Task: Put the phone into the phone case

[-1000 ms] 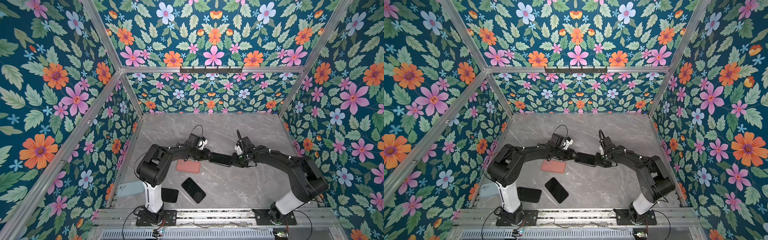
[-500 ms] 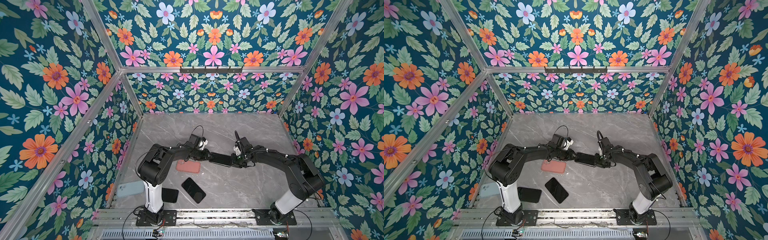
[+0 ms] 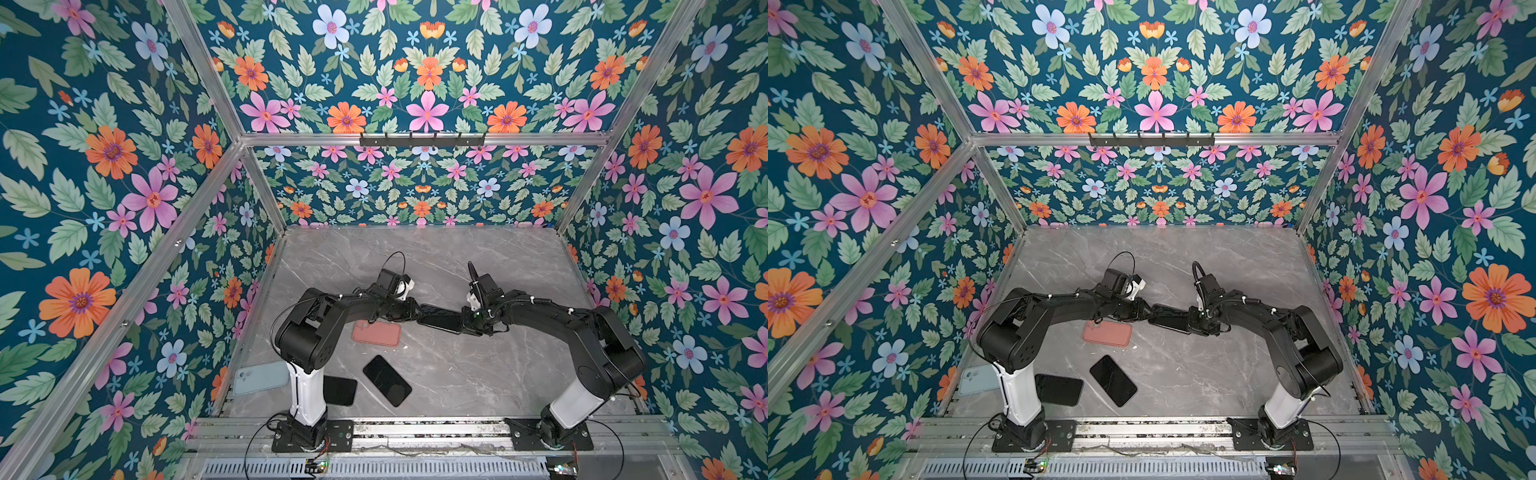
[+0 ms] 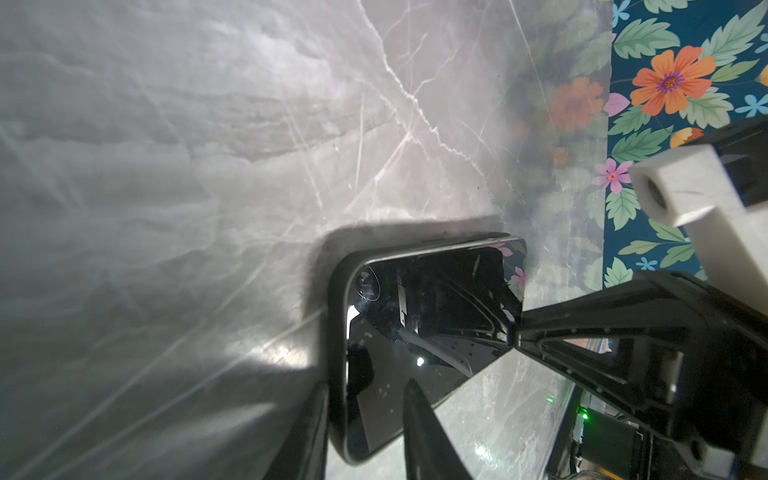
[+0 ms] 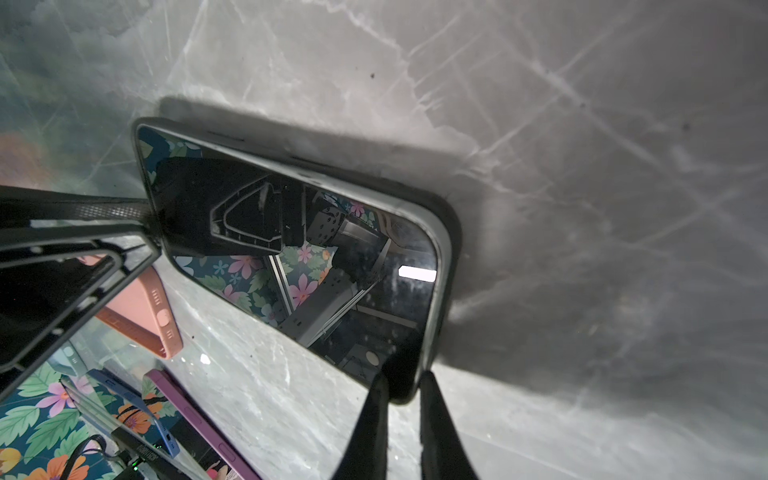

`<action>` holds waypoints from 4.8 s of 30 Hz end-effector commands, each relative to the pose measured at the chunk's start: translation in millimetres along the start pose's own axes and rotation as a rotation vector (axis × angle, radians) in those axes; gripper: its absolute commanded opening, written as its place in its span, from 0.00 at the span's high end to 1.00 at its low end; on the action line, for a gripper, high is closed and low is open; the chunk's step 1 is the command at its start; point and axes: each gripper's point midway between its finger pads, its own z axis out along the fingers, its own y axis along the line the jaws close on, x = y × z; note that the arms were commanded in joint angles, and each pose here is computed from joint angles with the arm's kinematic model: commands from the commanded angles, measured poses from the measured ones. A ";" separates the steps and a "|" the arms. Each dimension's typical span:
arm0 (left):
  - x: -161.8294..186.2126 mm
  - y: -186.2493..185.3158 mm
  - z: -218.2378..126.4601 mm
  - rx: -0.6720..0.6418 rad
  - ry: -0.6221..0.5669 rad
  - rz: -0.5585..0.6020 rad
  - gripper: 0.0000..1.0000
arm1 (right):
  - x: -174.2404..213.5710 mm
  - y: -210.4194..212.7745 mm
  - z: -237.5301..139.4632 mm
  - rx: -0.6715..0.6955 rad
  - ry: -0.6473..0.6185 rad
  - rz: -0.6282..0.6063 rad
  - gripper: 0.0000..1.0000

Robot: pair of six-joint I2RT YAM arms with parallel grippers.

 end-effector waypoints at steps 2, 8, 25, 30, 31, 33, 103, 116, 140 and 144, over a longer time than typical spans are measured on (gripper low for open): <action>15.1 1.6 2.5 -0.002 0.054 -0.022 0.65 | -0.9 20.6 9.6 -0.087 0.002 -0.039 0.87; 12.8 10.5 -5.8 -0.037 0.038 -0.022 0.53 | 2.5 13.8 -1.2 -0.044 -0.007 -0.049 0.79; 35.0 -3.2 -20.6 -0.011 0.030 -0.048 0.34 | -58.4 20.1 -30.6 -0.057 -0.143 -0.251 0.35; 41.1 -19.1 -14.3 0.031 0.037 -0.045 0.32 | -72.5 27.8 -14.6 -0.098 -0.106 -0.281 0.29; 41.6 -20.0 -13.4 0.031 0.039 -0.047 0.32 | -72.6 28.5 -11.4 -0.103 -0.096 -0.281 0.29; 42.0 -21.1 -12.8 0.032 0.039 -0.047 0.30 | -71.3 29.3 -5.4 -0.116 -0.075 -0.282 0.29; 67.6 -44.9 7.2 -0.066 0.181 -0.253 0.73 | 12.7 26.9 -18.5 -0.245 -0.137 0.029 0.51; 70.0 -42.1 13.0 -0.078 0.207 -0.253 0.83 | 17.8 20.6 -6.3 -0.240 -0.114 0.028 0.53; 83.6 -25.5 20.6 -0.112 0.247 -0.256 0.95 | 20.6 19.0 4.4 -0.255 -0.090 0.042 0.56; 84.5 -23.5 17.5 -0.130 0.245 -0.250 0.94 | 21.1 17.1 3.2 -0.241 -0.092 0.041 0.56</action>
